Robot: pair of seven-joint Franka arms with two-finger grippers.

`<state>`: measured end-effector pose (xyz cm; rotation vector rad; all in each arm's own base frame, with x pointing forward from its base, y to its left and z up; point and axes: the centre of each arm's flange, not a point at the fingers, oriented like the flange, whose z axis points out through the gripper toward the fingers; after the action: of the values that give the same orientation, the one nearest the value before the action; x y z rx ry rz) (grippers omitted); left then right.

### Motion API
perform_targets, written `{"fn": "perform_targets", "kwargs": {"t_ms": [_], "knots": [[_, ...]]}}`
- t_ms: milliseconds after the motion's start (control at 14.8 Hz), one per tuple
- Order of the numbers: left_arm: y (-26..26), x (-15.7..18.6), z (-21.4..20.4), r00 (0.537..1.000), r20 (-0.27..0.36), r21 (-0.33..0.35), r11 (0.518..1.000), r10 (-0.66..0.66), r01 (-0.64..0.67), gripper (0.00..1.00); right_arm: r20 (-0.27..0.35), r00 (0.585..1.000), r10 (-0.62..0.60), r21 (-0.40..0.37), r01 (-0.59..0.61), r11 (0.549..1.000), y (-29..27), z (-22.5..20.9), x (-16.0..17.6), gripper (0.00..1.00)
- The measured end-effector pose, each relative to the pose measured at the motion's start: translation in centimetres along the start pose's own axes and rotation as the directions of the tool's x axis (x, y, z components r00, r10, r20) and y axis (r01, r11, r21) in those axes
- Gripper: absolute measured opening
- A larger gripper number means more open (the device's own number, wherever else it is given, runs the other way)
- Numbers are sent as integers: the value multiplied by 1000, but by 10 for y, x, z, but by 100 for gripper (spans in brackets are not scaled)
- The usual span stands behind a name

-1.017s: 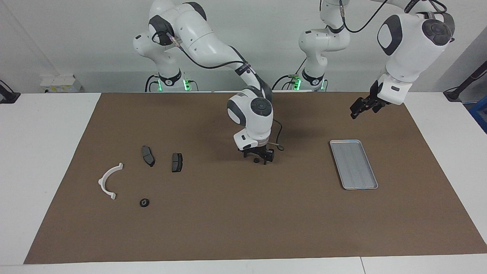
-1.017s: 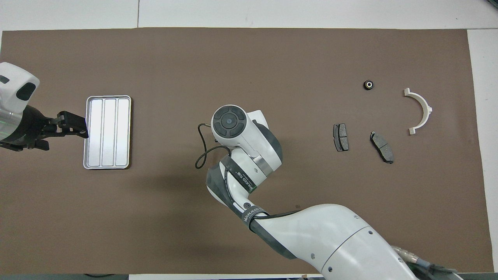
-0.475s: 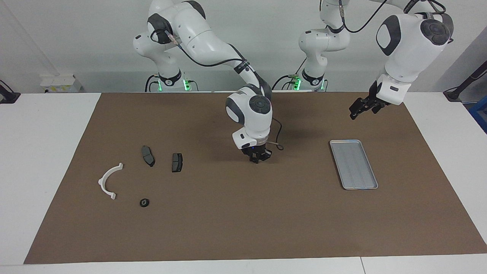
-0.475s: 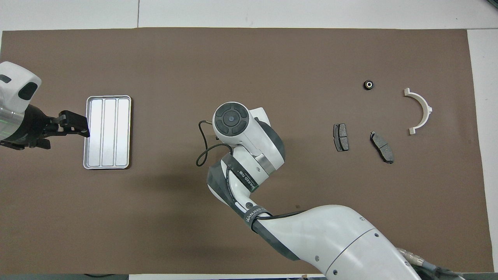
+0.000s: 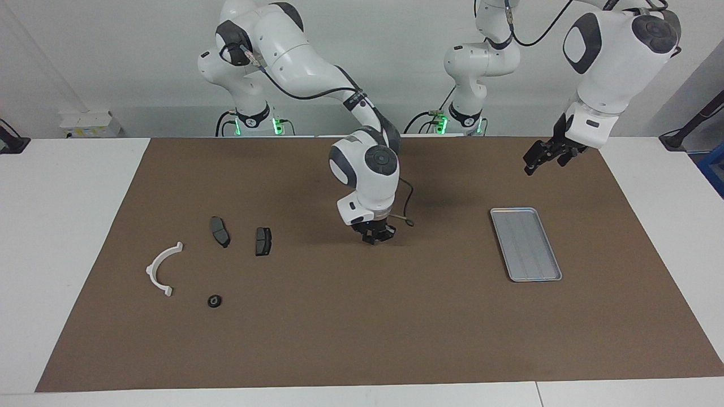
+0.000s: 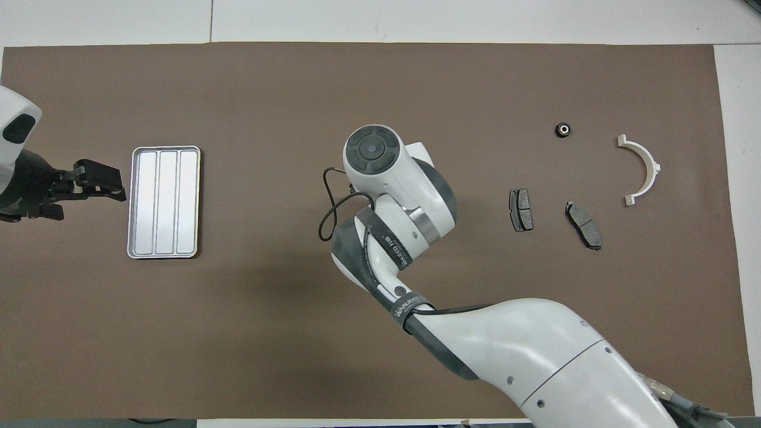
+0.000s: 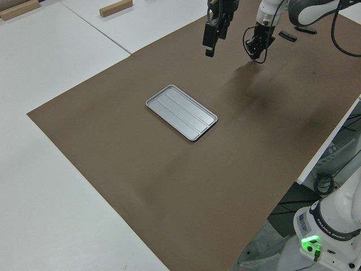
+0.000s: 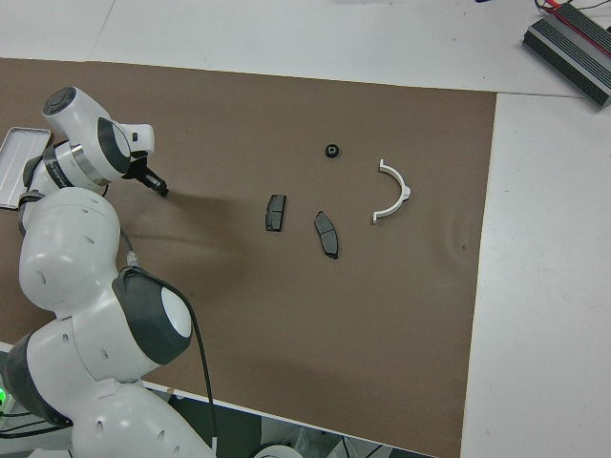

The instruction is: Place bearing gear from tray to pile

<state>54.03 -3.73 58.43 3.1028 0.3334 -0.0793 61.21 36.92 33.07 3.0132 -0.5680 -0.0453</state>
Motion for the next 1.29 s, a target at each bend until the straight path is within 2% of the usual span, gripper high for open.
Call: {"fn": "perform_targets", "kwargs": {"t_ms": [136, 271, 407, 542, 678, 881, 1220, 1288], "knots": [[-1, -4, -19, 1000, -8, -2, 1000, 1, -1, 100, 1, 994, -108, 2, 108, 994, 47, -35, 57, 24], [-1, -7, -34, 1000, -17, -4, 1000, 1, -1, 100, -3, 974, -228, 10, 228, 974, 105, -48, 110, 24], [-1, -7, -36, 1000, -17, -4, 1000, 1, -1, 100, 2, 948, -318, 14, 318, 948, 162, -34, 154, 24], [-1, -7, -35, 1000, -15, -4, 1000, 1, -1, 100, -9, 929, -371, 22, 371, 928, 208, -7, 181, 24], [-1, -7, -35, 1000, -15, -4, 1000, 1, -1, 100, -23, 918, -395, 27, 396, 918, 236, 24, 191, 24], [-1, -7, -35, 1000, -14, -4, 1000, 1, -1, 100, -44, 912, -407, 35, 409, 912, 238, 59, 181, 24], [-2, -8, -34, 1000, -8, -2, 1000, 1, -1, 100, -49, 908, -416, 36, 418, 908, 235, 58, 173, 24], [-2, -8, -34, 1000, -8, -2, 1000, 1, -1, 100, -48, 908, -417, 36, 419, 907, 235, 59, 173, 27]]}}
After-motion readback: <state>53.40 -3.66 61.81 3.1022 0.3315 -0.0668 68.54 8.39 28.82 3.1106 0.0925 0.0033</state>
